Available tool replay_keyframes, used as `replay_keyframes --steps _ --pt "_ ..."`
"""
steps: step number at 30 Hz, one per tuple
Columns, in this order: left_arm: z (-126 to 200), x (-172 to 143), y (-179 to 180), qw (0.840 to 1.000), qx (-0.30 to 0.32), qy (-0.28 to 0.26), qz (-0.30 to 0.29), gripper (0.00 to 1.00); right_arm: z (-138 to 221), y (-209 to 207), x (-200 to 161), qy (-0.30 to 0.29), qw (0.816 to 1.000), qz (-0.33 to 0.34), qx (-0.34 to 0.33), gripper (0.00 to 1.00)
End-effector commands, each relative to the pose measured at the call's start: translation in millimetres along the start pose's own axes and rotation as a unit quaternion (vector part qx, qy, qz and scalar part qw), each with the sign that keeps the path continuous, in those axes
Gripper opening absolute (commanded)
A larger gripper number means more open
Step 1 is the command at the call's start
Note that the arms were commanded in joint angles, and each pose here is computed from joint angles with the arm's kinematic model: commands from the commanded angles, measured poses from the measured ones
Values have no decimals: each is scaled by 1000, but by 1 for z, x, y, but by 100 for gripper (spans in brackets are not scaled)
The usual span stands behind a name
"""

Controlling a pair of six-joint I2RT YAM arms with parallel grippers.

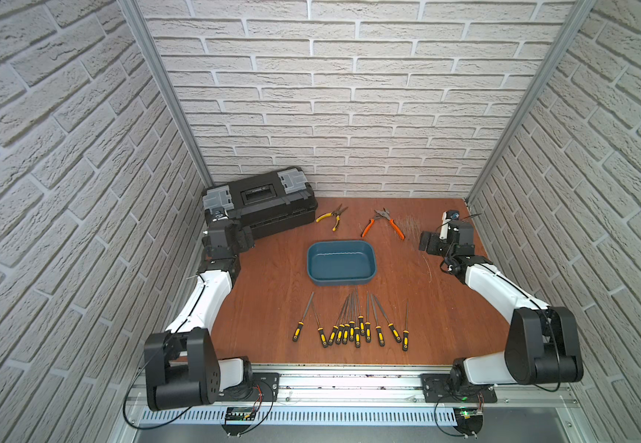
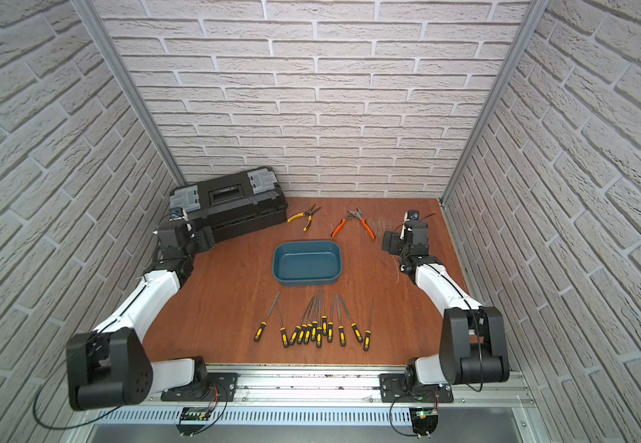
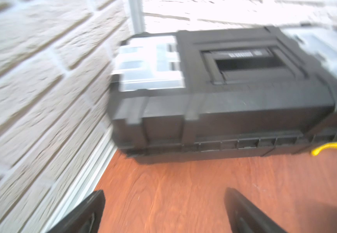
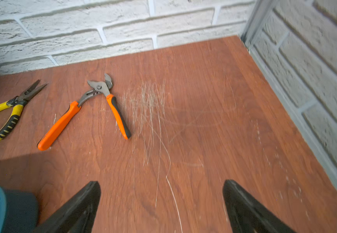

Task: Put the file tool into the storage box
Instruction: Pick up the file tool from the center of the board.

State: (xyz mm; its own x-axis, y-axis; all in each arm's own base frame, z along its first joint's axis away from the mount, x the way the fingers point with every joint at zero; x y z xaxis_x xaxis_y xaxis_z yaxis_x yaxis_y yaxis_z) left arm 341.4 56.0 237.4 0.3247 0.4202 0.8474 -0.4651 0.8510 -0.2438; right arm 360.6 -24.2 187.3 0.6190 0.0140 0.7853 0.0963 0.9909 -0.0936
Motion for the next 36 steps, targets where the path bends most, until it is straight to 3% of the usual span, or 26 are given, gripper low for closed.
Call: replay_keyframes --steps 1,6,9,17,24,30,36 --pt "15 -19 22 993 49 72 80 98 18 2 -29 78 994 -77 19 99" --pt "13 -23 7 981 17 153 114 98 50 15 -33 71 989 -94 92 99" --pt "19 -22 -8 976 6 182 119 98 78 11 -38 70 988 -110 84 99" --pt "55 -40 -58 972 -19 232 45 98 137 7 -81 129 979 -141 71 100" --pt "77 -70 -92 957 -65 281 22 98 177 16 -106 135 970 -171 105 92" --pt "91 -84 -119 949 -96 300 -10 98 189 21 -116 170 963 -182 108 85" --pt "103 -87 -133 945 -119 302 -22 98 183 38 -109 195 963 -150 107 82"
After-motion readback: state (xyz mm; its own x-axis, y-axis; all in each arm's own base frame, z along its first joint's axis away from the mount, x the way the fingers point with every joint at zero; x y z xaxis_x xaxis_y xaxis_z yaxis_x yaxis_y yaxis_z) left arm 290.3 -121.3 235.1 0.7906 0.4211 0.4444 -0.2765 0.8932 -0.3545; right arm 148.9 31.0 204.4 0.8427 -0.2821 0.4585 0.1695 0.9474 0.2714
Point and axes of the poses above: each gripper's point midway between its finger pads, its own z axis back along the fingers, its own y axis along the line the jaws close on, x = y × z, the point moved 6 cm from there along z, back along the fingers, and after that the axes turned 15 degrees about z, right-handed, at the moved point
